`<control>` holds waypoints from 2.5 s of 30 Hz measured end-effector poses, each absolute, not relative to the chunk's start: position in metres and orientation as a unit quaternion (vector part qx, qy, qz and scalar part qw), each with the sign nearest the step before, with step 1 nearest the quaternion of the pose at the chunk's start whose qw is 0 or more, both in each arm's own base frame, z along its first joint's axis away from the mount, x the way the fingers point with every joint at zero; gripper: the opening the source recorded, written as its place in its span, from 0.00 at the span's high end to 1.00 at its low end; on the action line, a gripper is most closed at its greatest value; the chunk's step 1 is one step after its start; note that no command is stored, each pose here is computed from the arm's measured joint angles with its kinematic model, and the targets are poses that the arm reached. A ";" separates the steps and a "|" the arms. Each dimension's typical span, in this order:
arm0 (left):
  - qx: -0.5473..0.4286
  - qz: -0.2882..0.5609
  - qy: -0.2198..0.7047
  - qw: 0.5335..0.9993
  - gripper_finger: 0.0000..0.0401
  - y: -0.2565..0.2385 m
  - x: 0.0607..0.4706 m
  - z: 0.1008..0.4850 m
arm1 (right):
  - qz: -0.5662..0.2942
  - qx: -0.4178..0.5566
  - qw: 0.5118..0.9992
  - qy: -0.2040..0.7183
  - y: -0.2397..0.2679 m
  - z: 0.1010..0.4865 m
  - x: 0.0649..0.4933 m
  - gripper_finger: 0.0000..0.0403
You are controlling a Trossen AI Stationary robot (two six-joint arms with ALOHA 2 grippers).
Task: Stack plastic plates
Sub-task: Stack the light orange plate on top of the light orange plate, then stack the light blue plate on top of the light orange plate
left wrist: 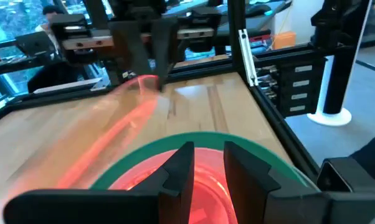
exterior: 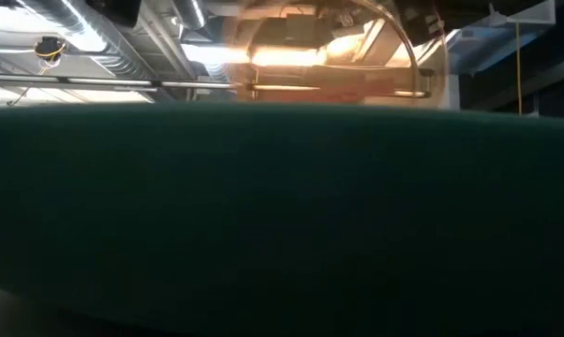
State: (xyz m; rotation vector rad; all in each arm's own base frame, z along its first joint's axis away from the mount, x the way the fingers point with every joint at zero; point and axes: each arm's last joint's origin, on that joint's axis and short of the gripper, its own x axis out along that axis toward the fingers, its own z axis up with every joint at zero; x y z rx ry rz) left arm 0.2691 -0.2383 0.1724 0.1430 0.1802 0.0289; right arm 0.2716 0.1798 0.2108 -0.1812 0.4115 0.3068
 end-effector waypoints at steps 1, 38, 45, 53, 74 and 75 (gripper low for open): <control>0.071 0.014 0.091 0.993 0.80 -0.237 0.268 0.171 | 0.159 -0.085 0.963 0.199 0.181 0.209 0.274 0.99; 0.000 0.019 0.014 1.000 0.80 -0.205 0.239 0.149 | 0.189 -0.058 0.962 0.187 0.189 0.190 0.300 0.57; -0.017 0.014 0.023 0.999 0.80 -0.200 0.245 0.147 | 0.003 -0.171 0.956 0.237 0.138 0.226 0.285 0.49; -0.027 0.014 0.043 0.999 0.80 -0.194 0.250 0.142 | -0.140 -0.209 0.905 0.344 0.053 0.219 0.292 0.49; -0.030 0.020 0.064 0.997 0.80 -0.192 0.252 0.138 | -0.149 -0.102 0.893 0.412 -0.117 0.146 0.315 0.49; -0.030 0.020 0.064 0.997 0.80 -0.192 0.252 0.138 | -0.149 -0.098 0.892 0.416 -0.121 0.144 0.316 0.49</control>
